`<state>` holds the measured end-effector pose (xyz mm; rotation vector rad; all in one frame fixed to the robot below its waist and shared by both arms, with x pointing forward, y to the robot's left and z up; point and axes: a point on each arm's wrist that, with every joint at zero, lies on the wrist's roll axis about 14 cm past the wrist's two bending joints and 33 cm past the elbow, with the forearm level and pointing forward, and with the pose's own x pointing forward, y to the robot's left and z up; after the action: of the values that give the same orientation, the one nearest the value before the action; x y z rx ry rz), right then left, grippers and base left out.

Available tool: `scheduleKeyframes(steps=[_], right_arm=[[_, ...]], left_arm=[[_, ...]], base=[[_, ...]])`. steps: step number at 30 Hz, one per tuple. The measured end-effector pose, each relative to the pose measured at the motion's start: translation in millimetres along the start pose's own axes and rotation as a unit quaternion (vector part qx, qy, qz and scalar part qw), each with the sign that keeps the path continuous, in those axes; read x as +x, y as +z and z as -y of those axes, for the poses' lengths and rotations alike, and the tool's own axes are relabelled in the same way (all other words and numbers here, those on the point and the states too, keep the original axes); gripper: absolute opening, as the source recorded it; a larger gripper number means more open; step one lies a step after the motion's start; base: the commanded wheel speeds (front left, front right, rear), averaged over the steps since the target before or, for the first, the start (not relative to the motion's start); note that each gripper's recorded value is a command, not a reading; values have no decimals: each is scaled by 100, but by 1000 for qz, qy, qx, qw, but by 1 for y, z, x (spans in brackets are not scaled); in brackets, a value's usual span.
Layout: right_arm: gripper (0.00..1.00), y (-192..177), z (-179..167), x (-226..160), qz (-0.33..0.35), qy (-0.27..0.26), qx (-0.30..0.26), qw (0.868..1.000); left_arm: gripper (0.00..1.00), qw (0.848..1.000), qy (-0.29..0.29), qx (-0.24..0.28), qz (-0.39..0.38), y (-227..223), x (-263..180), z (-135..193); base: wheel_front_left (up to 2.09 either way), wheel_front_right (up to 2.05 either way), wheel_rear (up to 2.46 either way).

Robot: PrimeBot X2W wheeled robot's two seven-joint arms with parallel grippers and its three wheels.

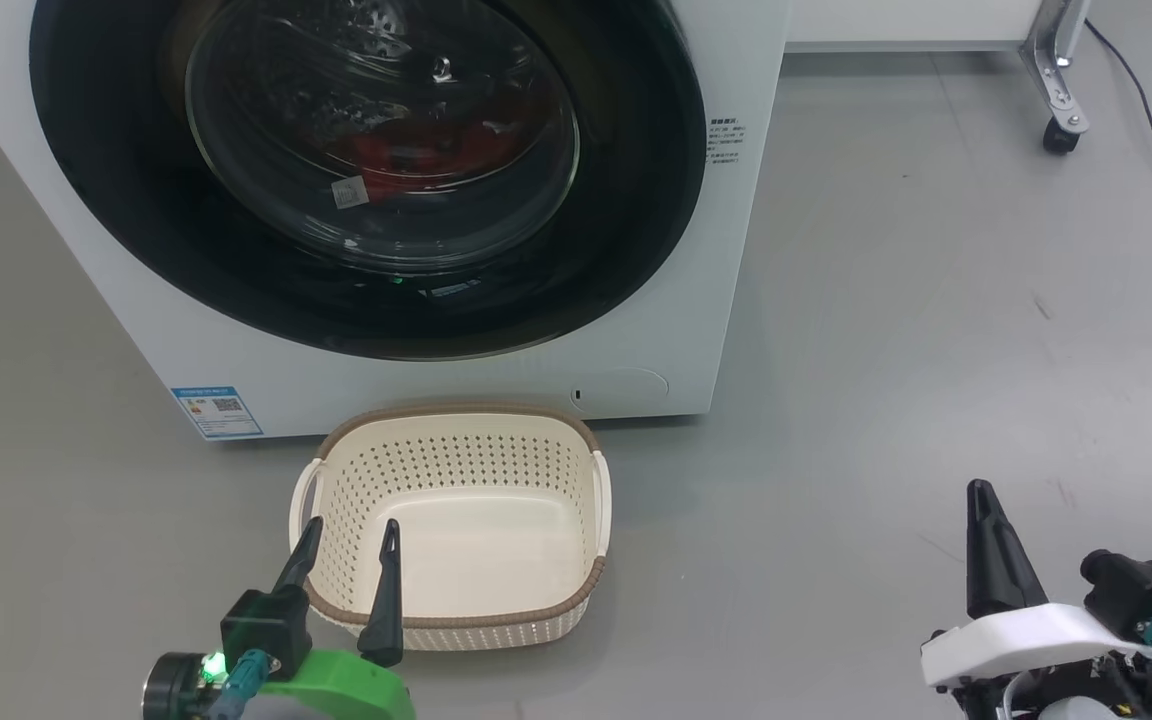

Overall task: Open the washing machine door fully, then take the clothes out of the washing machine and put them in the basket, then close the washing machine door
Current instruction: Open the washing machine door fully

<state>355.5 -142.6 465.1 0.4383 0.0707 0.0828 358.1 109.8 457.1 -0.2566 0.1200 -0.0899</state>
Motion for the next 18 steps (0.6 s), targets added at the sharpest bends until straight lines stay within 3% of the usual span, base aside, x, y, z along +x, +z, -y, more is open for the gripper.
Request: scheduleKeyframes(steps=[10, 18], right_arm=[[0, 13, 10, 33, 24, -24, 140, 990], [0, 25, 11, 77, 25, -22, 257, 966]], left_arm=[[100, 1000, 2, 3, 3, 3, 12, -3], [100, 1000, -6, 7, 6, 5, 29, 0]], base=[[0, 0, 0], [0, 0, 0]])
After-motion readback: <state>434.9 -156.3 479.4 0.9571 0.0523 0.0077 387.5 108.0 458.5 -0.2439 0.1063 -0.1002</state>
